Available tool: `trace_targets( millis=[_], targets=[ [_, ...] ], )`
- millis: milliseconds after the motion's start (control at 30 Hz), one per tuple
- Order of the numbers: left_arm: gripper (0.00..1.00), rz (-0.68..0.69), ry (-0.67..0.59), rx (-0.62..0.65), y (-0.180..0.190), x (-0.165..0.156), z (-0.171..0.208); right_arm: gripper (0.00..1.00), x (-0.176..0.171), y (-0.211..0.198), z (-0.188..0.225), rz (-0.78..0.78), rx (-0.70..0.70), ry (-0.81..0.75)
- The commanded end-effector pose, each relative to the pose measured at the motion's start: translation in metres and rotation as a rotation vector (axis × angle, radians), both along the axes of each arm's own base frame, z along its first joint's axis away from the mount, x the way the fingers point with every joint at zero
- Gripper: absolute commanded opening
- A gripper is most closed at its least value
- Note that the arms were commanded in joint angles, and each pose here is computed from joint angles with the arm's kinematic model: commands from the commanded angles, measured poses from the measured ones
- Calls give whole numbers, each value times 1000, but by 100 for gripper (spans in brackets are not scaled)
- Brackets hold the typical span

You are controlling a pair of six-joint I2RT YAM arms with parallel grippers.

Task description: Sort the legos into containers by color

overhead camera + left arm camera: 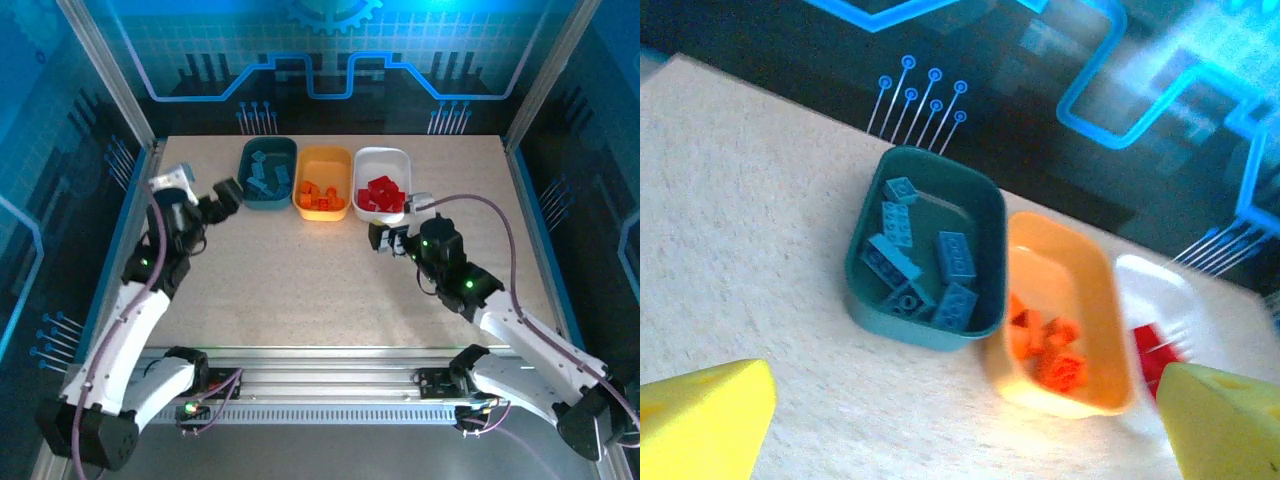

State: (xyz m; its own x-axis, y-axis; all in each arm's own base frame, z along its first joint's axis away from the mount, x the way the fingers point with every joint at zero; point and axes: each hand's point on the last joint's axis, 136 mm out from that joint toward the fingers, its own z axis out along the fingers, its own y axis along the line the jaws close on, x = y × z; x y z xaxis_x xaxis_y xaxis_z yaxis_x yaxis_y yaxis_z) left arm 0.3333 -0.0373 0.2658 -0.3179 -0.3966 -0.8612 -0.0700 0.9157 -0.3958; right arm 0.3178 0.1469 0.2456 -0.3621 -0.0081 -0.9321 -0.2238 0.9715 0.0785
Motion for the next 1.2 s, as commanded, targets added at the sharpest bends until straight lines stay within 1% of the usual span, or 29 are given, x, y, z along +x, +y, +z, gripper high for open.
trace_targets(
  millis=[0, 67, 100, 133, 200, 267, 333, 367, 400, 467, 533, 633, 667, 733, 867, 900, 933, 967, 1167],
  targets=[
    [99, -12, -219, 278, 9, 0, -16, 100, 27, -24, 1, -114, -134, -62],
    [99, 109, -225, 296, 31, -4, -37, 100, 33, -33, -7, -96, -178, -160],
    [99, 115, -205, 331, 34, -3, -48, 100, 36, -35, -9, -79, -203, -205],
    [99, 106, -173, 358, 34, -1, -60, 100, 39, -42, -21, -76, -241, -199],
    [99, 106, -91, 398, 36, 5, -86, 100, 45, -60, -47, -101, -316, -113],
    [99, 88, -56, 437, 36, 12, -107, 100, 48, -80, -73, -152, -384, -39],
    [99, 110, -32, 430, 41, 19, -127, 100, 47, -95, -90, -197, -361, -42],
    [99, 109, -31, 419, 42, 23, -134, 100, 46, -98, -97, -192, -337, -48],
    [99, 109, -56, 416, 43, 28, -135, 100, 46, -96, -103, -157, -307, -65],
    [99, 81, -65, 407, 38, 36, -136, 100, 47, -91, -110, -109, -282, -96],
    [99, 59, -63, 392, 38, 44, -144, 100, 54, -93, -119, -113, -281, -100],
    [99, 113, -75, 363, 51, 46, -162, 100, 59, -92, -126, -101, -294, -99],
    [99, 126, -102, 363, 55, 48, -160, 100, 59, -93, -128, -106, -289, -102],
    [99, 126, -60, 336, 58, 47, -164, 100, 62, -100, -129, -134, -273, -108],
    [99, 92, 6, 326, 56, 60, -170, 100, 71, -112, -142, -132, -193, -43],
    [99, 86, -1, 330, 55, 61, -169, 100, 74, -118, -149, -160, -178, -21],
    [99, 84, 2, 328, 55, 60, -170, 100, 78, -123, -147, -180, -179, -30],
    [99, 83, 2, 327, 54, 60, -170, 100, 78, -123, -150, -176, -171, 7],
    [99, 83, 0, 328, 55, 60, -169, 100, 79, -124, -152, -163, -151, 17]
  ],
)
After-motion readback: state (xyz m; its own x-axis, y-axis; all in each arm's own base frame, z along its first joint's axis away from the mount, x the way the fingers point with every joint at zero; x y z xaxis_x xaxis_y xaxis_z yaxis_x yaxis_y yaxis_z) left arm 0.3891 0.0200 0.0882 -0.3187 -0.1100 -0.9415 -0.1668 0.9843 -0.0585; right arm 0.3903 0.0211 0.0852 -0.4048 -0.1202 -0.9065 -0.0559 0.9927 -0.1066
